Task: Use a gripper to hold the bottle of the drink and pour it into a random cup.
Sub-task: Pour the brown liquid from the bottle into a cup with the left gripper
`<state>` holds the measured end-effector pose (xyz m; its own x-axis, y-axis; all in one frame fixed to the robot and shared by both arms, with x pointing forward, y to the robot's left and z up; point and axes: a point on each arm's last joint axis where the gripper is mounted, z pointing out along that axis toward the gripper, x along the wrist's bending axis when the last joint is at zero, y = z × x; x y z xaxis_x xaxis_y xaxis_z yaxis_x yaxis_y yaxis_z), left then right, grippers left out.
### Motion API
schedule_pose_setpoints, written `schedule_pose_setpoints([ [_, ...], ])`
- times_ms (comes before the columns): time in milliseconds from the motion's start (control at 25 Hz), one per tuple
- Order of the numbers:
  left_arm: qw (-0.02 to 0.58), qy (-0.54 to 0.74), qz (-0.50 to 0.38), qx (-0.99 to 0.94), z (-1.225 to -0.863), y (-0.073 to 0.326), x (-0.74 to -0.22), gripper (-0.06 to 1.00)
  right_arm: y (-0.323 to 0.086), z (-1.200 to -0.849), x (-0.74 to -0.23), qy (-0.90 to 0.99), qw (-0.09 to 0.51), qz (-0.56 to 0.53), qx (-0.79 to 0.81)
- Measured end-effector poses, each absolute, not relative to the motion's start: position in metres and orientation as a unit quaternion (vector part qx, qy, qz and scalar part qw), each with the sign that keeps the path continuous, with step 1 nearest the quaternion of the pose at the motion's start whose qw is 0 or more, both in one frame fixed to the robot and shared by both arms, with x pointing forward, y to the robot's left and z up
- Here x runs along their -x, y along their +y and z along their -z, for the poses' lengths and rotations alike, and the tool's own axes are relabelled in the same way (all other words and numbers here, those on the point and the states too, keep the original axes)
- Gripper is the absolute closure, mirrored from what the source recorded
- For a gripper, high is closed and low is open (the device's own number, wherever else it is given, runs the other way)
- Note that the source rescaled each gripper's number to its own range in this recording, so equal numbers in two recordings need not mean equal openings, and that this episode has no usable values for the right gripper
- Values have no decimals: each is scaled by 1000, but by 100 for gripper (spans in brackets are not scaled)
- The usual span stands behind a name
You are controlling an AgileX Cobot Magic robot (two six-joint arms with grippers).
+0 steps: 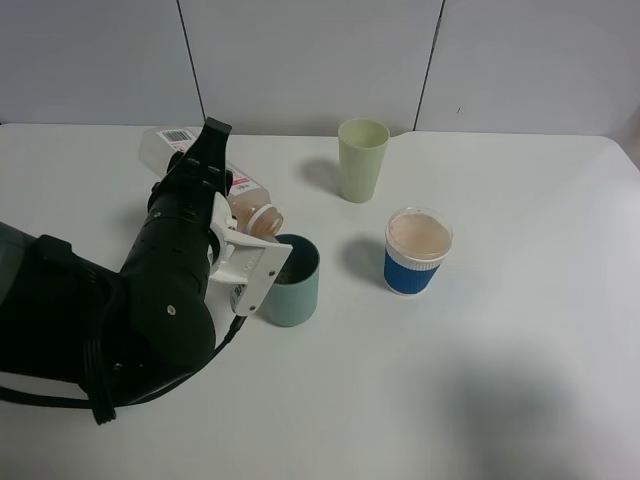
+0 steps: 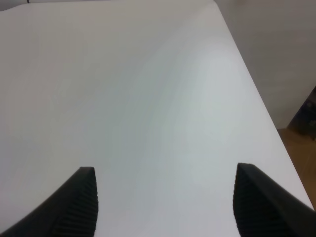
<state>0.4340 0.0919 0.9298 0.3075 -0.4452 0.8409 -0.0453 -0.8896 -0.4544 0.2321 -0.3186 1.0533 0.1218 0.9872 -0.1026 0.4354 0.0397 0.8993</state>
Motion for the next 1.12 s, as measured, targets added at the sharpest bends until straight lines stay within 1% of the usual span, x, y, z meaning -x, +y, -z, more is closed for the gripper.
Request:
schedule_pose_setpoints([
  [640, 201, 190, 559, 781, -930, 92, -434, 94, -319, -1053, -232, 579, 429, -321, -614],
  [1120, 203, 192, 559, 781, -930, 92, -434, 94, -319, -1053, -232, 579, 429, -321, -614],
])
